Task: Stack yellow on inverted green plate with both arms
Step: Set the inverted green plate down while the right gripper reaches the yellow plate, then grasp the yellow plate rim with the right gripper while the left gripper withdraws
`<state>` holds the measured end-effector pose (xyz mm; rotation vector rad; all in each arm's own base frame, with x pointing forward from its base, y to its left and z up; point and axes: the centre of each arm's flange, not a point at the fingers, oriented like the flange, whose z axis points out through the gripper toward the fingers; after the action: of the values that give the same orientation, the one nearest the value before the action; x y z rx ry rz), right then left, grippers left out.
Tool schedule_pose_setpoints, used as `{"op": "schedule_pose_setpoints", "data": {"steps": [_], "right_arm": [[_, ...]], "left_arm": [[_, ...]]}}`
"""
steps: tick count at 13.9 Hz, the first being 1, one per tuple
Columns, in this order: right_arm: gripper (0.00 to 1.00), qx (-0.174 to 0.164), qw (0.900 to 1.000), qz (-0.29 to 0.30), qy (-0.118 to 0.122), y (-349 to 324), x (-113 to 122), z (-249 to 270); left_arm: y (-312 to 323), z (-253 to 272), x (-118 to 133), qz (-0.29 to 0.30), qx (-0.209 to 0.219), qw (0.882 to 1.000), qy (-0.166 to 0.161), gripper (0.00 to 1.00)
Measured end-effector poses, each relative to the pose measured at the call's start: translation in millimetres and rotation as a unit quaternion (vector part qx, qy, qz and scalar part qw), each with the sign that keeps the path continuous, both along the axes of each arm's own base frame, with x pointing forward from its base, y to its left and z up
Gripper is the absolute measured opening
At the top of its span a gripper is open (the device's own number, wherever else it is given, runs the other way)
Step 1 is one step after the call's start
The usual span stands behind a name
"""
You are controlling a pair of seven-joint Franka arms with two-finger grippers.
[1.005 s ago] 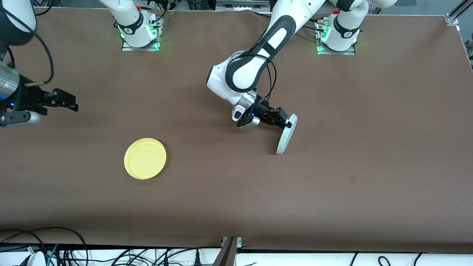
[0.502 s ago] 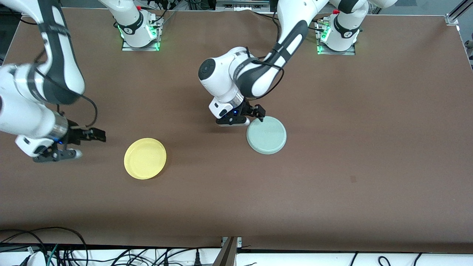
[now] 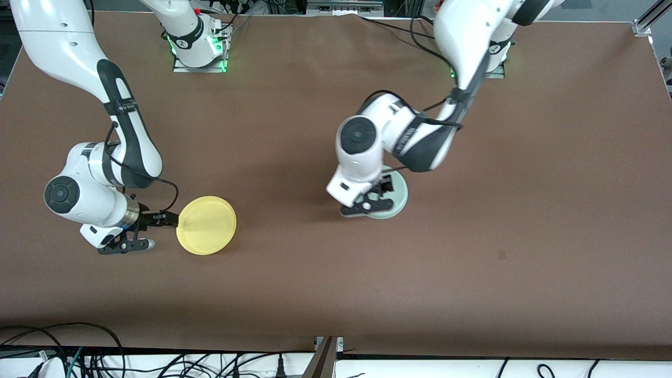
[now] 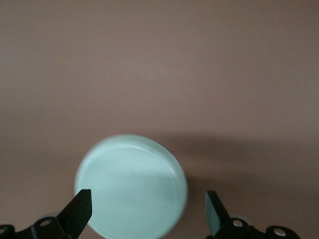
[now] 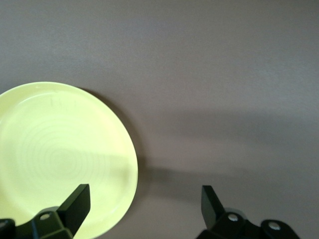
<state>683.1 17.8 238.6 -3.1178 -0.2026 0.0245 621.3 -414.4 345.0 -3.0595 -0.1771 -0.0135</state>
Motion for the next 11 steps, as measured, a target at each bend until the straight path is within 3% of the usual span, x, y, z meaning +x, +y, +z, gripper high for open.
{"op": "schedule_pose_setpoints", "data": {"steps": [1,3,4,5,9,11], "right_arm": [[0.97,0.0,1.0,0.0,0.0,0.5,0.0,-7.6],[0.83,0.0,1.0,0.001,0.004,1.7,-0.8,-20.6],[0.82,0.0,1.0,0.001,0.006,2.0,-1.3,-24.7],[0.75,0.001,1.0,0.001,0.006,2.3,-1.5,-27.8],[0.73,0.001,1.0,0.002,0.002,2.8,-1.0,-38.0],[0.7,0.001,1.0,0.002,0.002,3.4,-1.2,-39.7]], "left_arm": [[35.1,21.3,16.7,-0.012,0.003,1.0,0.003,1.0],[111.0,61.3,43.4,-0.041,0.008,0.999,0.013,1.0],[143.7,75.9,50.3,-0.052,0.012,0.998,0.023,1.0],[170.5,87.0,54.4,-0.06,0.014,0.998,0.032,1.0],[257.0,141.7,56.5,-0.088,0.015,0.995,0.044,1.0],[290.4,172.7,42.9,-0.092,0.017,0.994,0.055,1.0]]}}
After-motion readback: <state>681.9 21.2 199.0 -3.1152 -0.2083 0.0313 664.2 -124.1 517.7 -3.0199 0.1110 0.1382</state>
